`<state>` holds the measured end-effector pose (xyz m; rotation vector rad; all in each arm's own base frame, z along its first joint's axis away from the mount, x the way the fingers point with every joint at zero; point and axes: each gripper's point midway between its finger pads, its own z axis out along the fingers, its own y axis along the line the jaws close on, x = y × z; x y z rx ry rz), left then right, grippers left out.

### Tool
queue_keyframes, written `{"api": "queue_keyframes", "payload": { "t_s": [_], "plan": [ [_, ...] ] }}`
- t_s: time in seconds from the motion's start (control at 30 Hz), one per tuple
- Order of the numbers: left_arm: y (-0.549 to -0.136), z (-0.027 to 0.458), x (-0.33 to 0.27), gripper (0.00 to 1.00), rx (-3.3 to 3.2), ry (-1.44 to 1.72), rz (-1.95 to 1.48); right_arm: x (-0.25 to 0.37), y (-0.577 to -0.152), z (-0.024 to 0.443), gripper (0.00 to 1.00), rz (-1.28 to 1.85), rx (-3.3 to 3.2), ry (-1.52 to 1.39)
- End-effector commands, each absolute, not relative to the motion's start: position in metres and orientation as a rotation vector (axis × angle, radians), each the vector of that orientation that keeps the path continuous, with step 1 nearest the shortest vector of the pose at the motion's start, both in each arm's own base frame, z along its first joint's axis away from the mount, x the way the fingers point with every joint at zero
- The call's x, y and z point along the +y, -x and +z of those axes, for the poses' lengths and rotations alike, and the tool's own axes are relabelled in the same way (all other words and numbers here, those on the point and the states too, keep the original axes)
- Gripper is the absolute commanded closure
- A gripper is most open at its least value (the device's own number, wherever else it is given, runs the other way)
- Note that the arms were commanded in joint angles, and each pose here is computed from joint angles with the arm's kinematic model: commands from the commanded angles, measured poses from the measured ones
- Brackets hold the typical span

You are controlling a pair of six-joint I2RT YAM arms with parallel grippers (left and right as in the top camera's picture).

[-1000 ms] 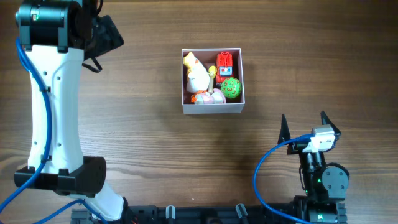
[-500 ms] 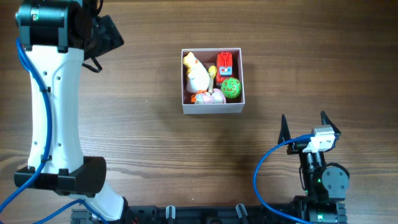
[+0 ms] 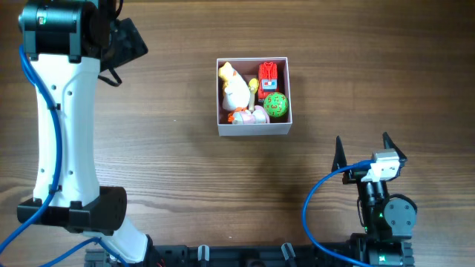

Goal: Pack container

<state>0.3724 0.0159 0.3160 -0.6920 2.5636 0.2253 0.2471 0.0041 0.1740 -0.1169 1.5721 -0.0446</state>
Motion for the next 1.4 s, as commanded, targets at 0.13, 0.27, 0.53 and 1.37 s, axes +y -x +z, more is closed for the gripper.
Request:
{"api": "queue_keyframes", "payload": {
  "t_s": [0.13,0.27,0.53,1.37],
  "plan": [
    [-0.375,0.314,0.014,0.0,2.563,0.711,0.205,0.002,-0.247,0.176,0.0,-0.065,1.562,0.113],
    [-0.396,0.322,0.008,0.0,2.49,0.7,0.121,0.002,-0.247,0.176,0.0,-0.065,1.562,0.113],
    [-0.437,0.35,0.0,0.0,2.34,0.518,0.073,0.002,-0.247,0.176,0.0,-0.065,1.562,0.113],
    [-0.407,0.38,-0.037,0.0,1.986,0.163,-0.118,0.002,-0.247,0.176,0.0,-0.064,1.562,0.113]
  ]
}}
